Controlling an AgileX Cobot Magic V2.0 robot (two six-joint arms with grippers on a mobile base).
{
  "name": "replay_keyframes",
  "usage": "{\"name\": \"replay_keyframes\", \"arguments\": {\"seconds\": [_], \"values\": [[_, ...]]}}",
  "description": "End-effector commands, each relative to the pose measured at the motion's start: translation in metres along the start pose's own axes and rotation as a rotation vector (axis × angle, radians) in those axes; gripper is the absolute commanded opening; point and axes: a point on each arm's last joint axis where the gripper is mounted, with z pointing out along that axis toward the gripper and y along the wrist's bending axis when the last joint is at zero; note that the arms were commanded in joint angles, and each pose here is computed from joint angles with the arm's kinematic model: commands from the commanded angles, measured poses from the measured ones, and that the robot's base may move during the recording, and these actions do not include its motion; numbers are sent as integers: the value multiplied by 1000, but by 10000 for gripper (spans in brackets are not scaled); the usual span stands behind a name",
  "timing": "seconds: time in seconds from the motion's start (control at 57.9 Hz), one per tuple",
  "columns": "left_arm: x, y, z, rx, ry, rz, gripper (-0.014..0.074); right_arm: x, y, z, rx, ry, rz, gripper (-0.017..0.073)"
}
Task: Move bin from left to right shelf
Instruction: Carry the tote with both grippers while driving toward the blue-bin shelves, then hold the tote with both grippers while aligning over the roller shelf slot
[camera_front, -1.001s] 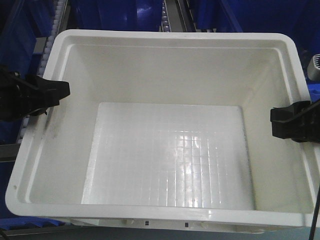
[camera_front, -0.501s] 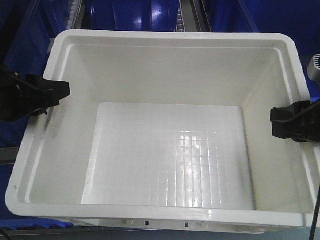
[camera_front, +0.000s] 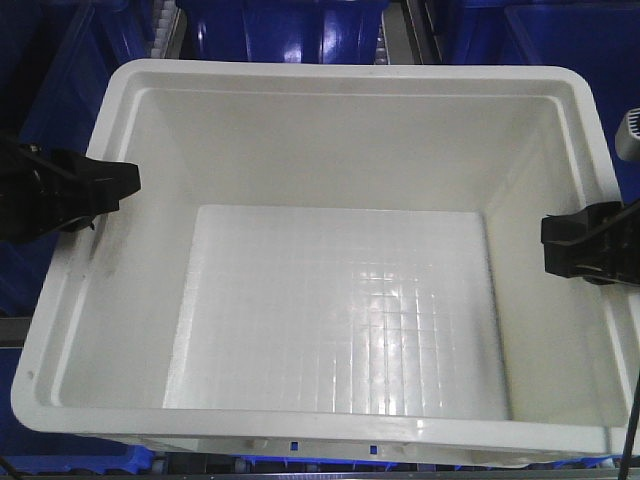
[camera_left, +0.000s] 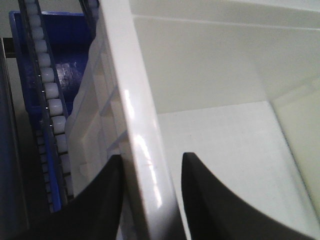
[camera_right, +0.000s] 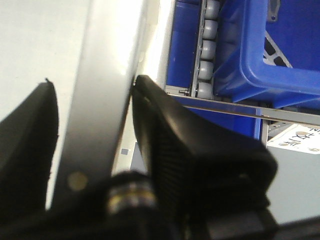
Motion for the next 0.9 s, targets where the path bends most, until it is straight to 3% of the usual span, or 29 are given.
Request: {"name": "replay_keyframes", "arguments": {"seconds": [0.0,0.88], "values": [[-14,-18,-16,91,-72,-33,-3,-26,4,-15,-33,-215,64,-4],[-14,-18,-16,91,-72,-33,-3,-26,4,-15,-33,-215,64,-4]]}}
